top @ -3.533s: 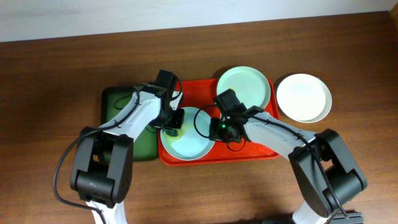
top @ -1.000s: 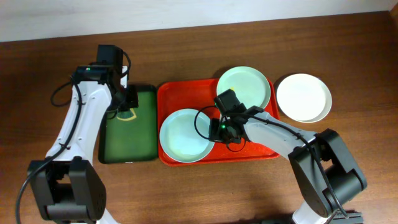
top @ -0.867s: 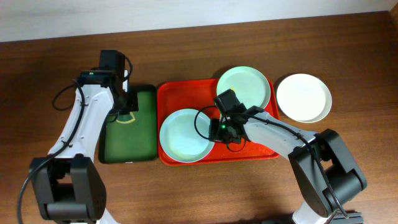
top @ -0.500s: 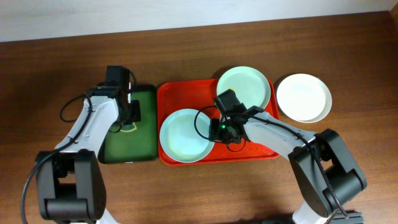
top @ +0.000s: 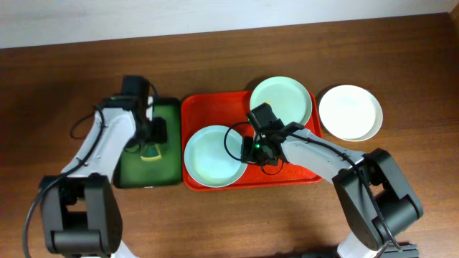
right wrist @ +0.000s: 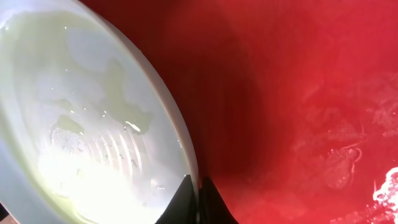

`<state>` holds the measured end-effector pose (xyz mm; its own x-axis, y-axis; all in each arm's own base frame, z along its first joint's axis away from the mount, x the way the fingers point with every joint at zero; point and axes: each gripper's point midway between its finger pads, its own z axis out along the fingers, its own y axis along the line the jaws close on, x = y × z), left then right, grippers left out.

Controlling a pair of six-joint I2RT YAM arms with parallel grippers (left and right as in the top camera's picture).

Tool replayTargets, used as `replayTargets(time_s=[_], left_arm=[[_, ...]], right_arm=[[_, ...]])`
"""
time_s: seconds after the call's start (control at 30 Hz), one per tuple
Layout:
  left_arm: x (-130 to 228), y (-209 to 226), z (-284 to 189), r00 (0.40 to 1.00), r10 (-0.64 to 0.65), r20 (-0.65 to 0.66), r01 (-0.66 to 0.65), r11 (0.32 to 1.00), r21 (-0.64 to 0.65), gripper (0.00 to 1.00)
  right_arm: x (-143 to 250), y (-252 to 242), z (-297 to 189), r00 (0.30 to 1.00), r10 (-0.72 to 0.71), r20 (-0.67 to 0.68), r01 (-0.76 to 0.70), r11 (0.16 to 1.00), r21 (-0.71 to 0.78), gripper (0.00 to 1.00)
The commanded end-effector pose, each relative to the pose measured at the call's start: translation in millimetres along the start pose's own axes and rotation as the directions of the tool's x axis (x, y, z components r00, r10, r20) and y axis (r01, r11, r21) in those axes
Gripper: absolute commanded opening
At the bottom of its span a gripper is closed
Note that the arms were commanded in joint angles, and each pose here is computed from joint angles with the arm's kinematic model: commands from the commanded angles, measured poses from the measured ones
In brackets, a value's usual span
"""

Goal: Clean dirty plates on tray and stack at the side
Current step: 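Drop sponge into green tray and retract left arm, then lift the pale blue plate with right gripper and tilt over green tray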

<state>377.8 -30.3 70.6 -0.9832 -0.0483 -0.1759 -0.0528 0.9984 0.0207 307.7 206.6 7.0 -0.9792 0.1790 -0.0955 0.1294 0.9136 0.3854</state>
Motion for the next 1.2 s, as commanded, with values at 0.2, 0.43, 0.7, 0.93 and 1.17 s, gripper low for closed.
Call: replayTargets(time_s=[0.2,0.43,0.7,0.93,1.17], left_arm=[[-67,68,-115,0.951,-0.196,0.239,0.194,0.98,0.034,0.99],[-66,72,-115,0.95,-0.205,0.236,0.203,0.979,0.031,0.99],[-66,72,-115,0.95,-0.205,0.236,0.203,0.979,0.031,0.99],[-66,72,-115,0.95,-0.205,0.236,0.203,0.979,0.031,0.99],[-66,72,-115,0.95,-0.205,0.236,0.203,0.979,0.031,0.99]], right_arm=[[6,-4,4,1.0,-0.001,-0.017,0.001,1.0,0.014,0.33],[3,-7,4,1.0,-0.005,-0.005,0.005,1.0,0.03,0.46],[4,-15,7,1.0,-0.004,0.009,0.003,0.998,0.062,0.45],[3,-20,12,1.0,-0.005,0.019,0.003,0.997,0.076,0.45],[6,-24,22,1.0,0.001,-0.001,-0.001,0.996,0.086,0.04]])
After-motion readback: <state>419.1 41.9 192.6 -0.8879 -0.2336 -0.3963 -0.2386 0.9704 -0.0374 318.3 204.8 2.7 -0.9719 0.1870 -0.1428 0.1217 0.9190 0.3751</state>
